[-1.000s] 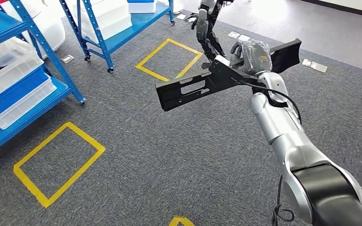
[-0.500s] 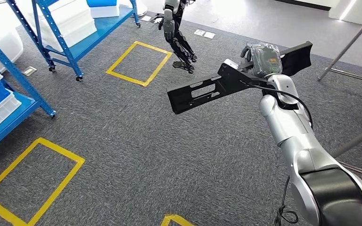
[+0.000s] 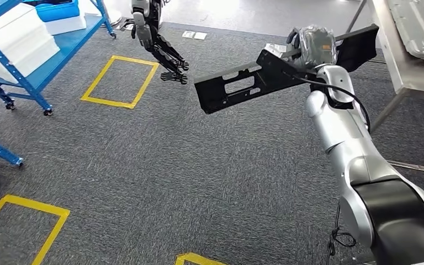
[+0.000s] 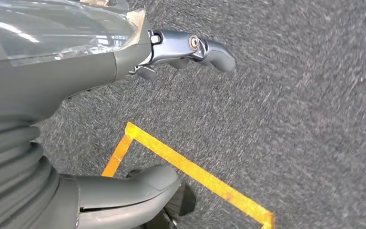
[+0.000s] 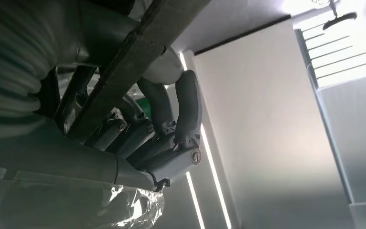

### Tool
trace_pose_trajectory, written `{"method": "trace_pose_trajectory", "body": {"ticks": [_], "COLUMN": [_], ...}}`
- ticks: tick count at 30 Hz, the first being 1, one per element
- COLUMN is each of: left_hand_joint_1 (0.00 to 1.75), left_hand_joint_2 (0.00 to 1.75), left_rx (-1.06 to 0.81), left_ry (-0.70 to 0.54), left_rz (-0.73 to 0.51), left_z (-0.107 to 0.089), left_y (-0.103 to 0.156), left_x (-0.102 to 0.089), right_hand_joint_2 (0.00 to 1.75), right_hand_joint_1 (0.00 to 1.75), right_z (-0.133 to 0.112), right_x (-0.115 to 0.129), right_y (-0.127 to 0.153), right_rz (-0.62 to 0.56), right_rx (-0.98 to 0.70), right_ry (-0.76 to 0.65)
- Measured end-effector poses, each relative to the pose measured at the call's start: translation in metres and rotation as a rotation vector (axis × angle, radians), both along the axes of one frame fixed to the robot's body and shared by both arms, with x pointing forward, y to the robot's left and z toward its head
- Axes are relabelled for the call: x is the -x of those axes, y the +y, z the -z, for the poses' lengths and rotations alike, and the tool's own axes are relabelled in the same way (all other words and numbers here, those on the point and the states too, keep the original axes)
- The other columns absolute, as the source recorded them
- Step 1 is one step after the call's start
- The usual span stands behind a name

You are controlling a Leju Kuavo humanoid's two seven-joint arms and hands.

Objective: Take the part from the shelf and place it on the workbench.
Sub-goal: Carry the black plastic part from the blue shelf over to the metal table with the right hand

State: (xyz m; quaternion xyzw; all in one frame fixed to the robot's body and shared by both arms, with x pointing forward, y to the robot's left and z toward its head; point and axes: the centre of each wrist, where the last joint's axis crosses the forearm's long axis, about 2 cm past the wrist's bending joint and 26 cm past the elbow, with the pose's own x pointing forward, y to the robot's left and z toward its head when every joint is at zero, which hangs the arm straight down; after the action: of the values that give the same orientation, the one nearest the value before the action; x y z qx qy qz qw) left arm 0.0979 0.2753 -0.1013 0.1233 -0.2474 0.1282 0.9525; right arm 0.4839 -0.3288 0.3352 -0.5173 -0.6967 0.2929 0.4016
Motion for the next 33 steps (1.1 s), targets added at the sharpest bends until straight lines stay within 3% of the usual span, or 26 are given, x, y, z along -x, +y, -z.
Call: {"method": "trace_pose_trajectory", "body": {"ticks": [7, 11, 19, 33], "left_hand_joint_1": [0.0, 0.0, 0.0, 0.0], "left_hand_joint_2": [1.75, 1.75, 1.75, 1.75], "left_rx": [0.0, 0.004, 0.008, 0.02], "left_ry": [0.008, 0.004, 0.001, -0.003], "left_rz": [0.013, 0.024, 0.033, 0.03], "left_z": [0.001, -0.001, -0.001, -0.001], "left_y": [0.0, -0.002, -0.003, -0.004], "left_x": [0.002, -0.002, -0.005, -0.004], "right_hand_joint_2": [1.75, 1.75, 1.75, 1.75], "right_hand_joint_1": [1.75, 1.75, 1.75, 1.75], "right_z": [-0.041, -0.047, -0.029, -0.01], "right_x": [0.002, 0.005, 0.01, 0.011], "right_y": [-0.016, -0.035, -0.055, -0.052], "right_rz": [0.025, 0.059, 0.102, 0.111], "right_rx": [-0.021, -0.014, -0.006, 0.006], "right_ry": [-0.084, -0.094, -0.056, -0.025]}}
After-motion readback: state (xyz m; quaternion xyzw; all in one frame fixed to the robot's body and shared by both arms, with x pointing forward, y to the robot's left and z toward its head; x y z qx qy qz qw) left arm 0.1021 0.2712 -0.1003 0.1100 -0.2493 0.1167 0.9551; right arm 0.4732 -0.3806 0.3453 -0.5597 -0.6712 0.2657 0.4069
